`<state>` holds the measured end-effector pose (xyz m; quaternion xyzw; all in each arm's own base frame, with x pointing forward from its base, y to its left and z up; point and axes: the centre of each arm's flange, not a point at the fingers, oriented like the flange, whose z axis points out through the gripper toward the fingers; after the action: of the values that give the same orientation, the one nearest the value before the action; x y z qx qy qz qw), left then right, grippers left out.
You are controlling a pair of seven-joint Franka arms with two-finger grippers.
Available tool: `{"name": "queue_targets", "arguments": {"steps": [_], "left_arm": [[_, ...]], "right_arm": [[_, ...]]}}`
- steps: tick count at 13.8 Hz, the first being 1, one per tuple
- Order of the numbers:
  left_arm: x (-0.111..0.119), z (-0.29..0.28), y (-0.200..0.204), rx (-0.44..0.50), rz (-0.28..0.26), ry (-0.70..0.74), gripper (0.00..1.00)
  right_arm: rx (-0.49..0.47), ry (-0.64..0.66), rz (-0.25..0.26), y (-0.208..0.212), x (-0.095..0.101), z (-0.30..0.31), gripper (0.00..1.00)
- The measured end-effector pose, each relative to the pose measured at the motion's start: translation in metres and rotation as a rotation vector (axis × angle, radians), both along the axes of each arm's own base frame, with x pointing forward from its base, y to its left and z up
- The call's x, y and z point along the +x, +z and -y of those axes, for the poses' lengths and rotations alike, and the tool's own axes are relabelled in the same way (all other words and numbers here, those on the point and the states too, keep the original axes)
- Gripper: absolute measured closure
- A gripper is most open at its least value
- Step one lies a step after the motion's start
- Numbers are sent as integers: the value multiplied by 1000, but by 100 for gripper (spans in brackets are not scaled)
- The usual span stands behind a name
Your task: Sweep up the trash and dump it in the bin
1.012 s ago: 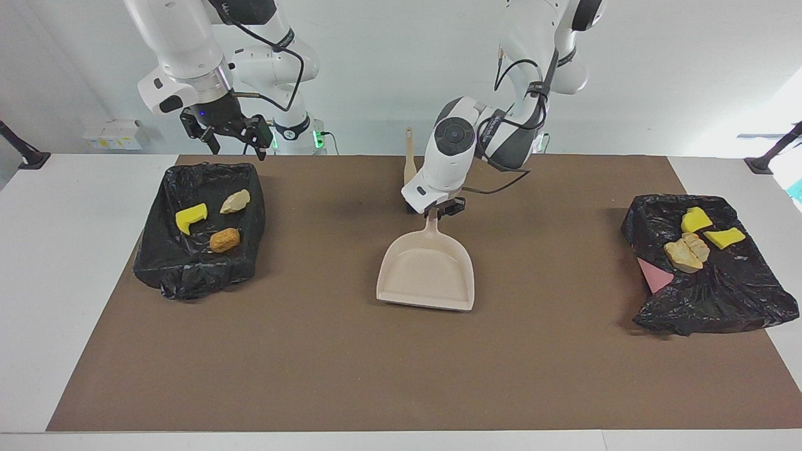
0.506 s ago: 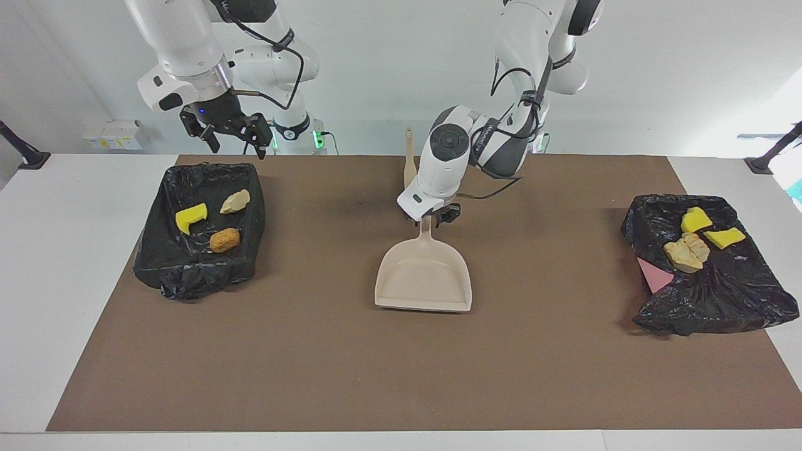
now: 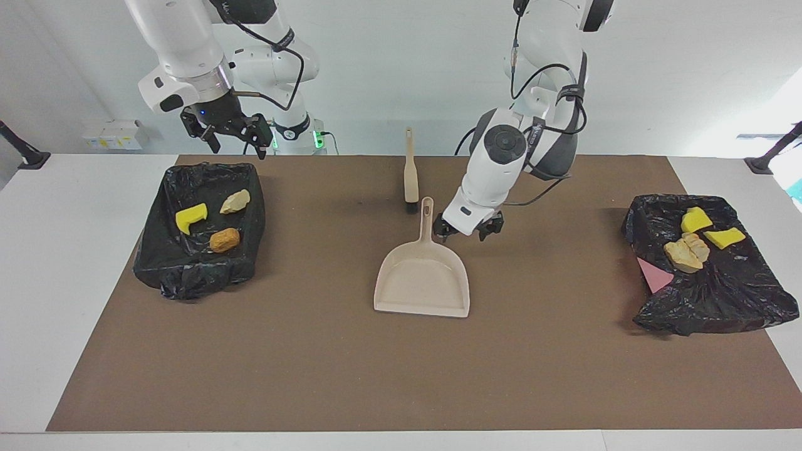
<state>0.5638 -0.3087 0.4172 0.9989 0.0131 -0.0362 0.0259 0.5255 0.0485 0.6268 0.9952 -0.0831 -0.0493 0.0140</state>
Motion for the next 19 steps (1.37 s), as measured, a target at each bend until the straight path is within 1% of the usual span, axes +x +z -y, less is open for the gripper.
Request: {"name": "queue_targets", "arguments": {"steps": [3, 5, 7, 9, 14, 15, 16, 18, 19], "left_arm": [[27, -45, 20, -10, 37, 45, 0], [44, -90, 35, -16, 54, 91, 0], [54, -130, 55, -24, 76, 90, 0], [57, -164, 73, -23, 70, 73, 0], [61, -250, 100, -24, 9, -31, 0], [61, -264, 106, -28, 16, -60, 0], [61, -273, 117, -30, 37, -85, 0], [54, -280, 139, -29, 73, -108, 0], [49, -281, 148, -14, 84, -126, 0]], "right_arm": [[0, 0, 0, 0, 0, 0, 0], [0, 0, 0, 0, 0, 0, 0], [0, 0, 0, 0, 0, 0, 0], [0, 0, 0, 0, 0, 0, 0], [0, 0, 0, 0, 0, 0, 0], [0, 0, 0, 0, 0, 0, 0], [0, 0, 0, 0, 0, 0, 0], [0, 0, 0, 0, 0, 0, 0], [0, 0, 0, 0, 0, 0, 0]]}}
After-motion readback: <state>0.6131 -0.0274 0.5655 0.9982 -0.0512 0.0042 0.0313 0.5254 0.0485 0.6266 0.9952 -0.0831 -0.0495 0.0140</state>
